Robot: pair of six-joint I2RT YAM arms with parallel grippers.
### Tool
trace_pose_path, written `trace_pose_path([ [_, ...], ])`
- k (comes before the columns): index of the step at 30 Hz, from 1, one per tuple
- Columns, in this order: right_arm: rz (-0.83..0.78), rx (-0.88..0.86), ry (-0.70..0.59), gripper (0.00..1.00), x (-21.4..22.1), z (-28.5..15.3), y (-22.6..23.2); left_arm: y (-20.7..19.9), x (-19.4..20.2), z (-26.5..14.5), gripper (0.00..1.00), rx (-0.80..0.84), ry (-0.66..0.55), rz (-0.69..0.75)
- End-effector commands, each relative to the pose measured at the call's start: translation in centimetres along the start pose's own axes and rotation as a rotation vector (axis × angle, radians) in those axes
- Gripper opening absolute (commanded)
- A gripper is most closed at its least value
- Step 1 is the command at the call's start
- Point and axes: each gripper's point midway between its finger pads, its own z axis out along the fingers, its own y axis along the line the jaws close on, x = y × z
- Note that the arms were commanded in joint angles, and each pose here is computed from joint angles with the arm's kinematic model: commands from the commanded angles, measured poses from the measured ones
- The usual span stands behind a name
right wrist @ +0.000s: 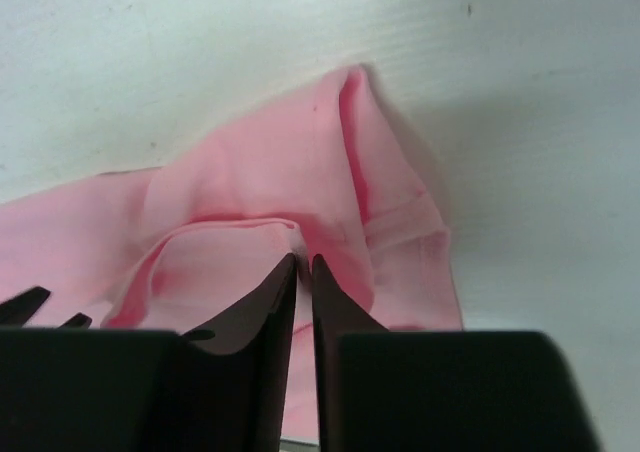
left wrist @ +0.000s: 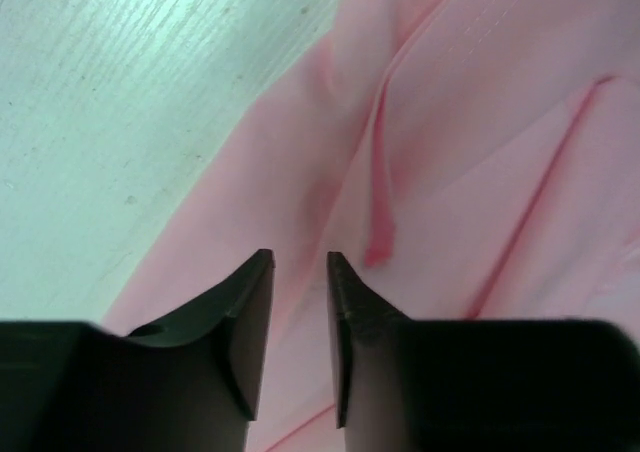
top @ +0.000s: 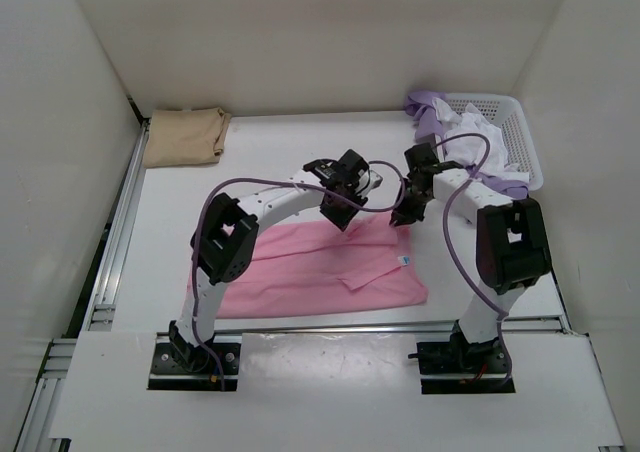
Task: Fold and stack the t-shirts
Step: Fold the other side of the tshirt into a rectangle
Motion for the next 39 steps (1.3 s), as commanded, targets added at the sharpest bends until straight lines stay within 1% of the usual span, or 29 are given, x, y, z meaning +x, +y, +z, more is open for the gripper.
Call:
trace_pose_path([
  [1, -0.018, 0.018, -0.02, 0.26, -1.3, -0.2, 0.1, 0.8, -0.9, -0.4, 0.46, -0.039, -0.02, -0.006],
  [2, -0.018, 0.029, -0.029, 0.41, -1.6, -0.4, 0.0, 1.1, -0.9, -0.4, 0.54, -0.057, -0.02, -0.006],
  [4, -0.021, 0.033, -0.063, 0.49, -2.3, -1.1, 0.1, 2.7, -0.9, -0.5, 0.54, -0.122, -0.02, -0.017],
  [5, -0.034, 0.037, -0.076, 0.49, -2.5, -1.3, 0.0, 2.9, -1.4, -1.4, 0.56, -0.134, -0.042, -0.017],
  [7, -0.037, 0.025, -0.114, 0.49, -3.0, -2.6, 0.3, 5.2, -1.8, -2.7, 0.6, -0.184, -0.065, -0.053],
  [9, -0.037, 0.029, -0.128, 0.5, -2.6, -3.4, 0.0, 6.4, -2.1, -4.3, 0.61, -0.204, -0.096, -0.075],
  [11, -0.035, 0.049, -0.123, 0.5, -1.8, -3.4, -0.9, 7.3, -2.4, -5.5, 0.61, -0.215, -0.12, -0.093],
  [13, -0.034, 0.059, -0.107, 0.46, -0.8, -3.3, -1.6, 6.6, -2.0, -6.0, 0.61, -0.176, -0.109, -0.091],
  [14, -0.046, 0.053, -0.108, 0.43, -0.4, -3.5, -1.3, 4.6, -1.9, -5.9, 0.61, -0.117, -0.101, -0.067],
  [15, -0.037, 0.052, -0.109, 0.4, -0.2, -3.6, -1.4, 3.4, -2.5, -6.4, 0.61, -0.092, -0.121, -0.049],
  [16, -0.024, 0.057, -0.101, 0.31, 0.1, -3.4, -1.6, 2.2, -2.2, -6.3, 0.61, -0.068, -0.109, -0.03],
  [17, -0.005, 0.062, -0.077, 0.24, 0.9, -3.0, -1.9, 0.2, -2.0, -6.3, 0.61, -0.007, -0.099, -0.007],
  [18, 0.022, 0.041, -0.077, 0.17, 1.1, -3.0, -1.6, -2.4, -1.4, -6.0, 0.61, 0.05, -0.078, 0.03],
  [19, 0.048, -0.02, -0.041, 0.07, 1.6, -2.8, -1.0, -3.9, -1.3, -6.1, 0.61, 0.099, -0.076, 0.047],
  [20, 0.068, -0.059, -0.03, 0.03, 1.6, -2.1, -0.6, -5.9, -0.7, -5.8, 0.61, 0.184, -0.049, 0.06],
  [21, 0.085, -0.092, -0.021, 0.0, 1.4, -2.0, -0.2, -7.2, -0.5, -5.9, 0.61, 0.224, -0.046, 0.077],
  [23, 0.104, -0.121, 0.002, 0.0, 1.4, -1.3, 0.5, -8.5, -0.3, -4.6, 0.61, 0.266, -0.018, 0.087],
  [25, 0.103, -0.146, 0.015, 0.0, 1.1, -1.0, 1.2, -8.9, -0.7, -3.9, 0.61, 0.27, -0.014, 0.095],
  [26, 0.105, -0.146, 0.03, 0.0, 1.3, -0.7, 1.2, -8.9, -0.1, -2.8, 0.61, 0.268, 0.018, 0.091],
  [30, 0.117, -0.129, 0.033, 0.0, 1.3, -0.3, 0.9, -6.8, -0.2, -0.8, 0.6, 0.145, 0.036, 0.09],
  [34, 0.129, -0.094, 0.082, 0.0, 2.4, 1.3, 0.0, -6.1, -0.7, -0.5, 0.59, 0.121, 0.025, 0.083],
  [37, 0.168, -0.057, 0.104, 0.0, 2.9, 2.2, -1.4, -4.8, -0.8, -0.5, 0.58, 0.103, 0.023, 0.062],
  [39, 0.181, -0.051, 0.112, 0.0, 3.2, 2.3, -1.5, -3.9, -0.1, 0.5, 0.58, 0.086, 0.052, 0.048],
])
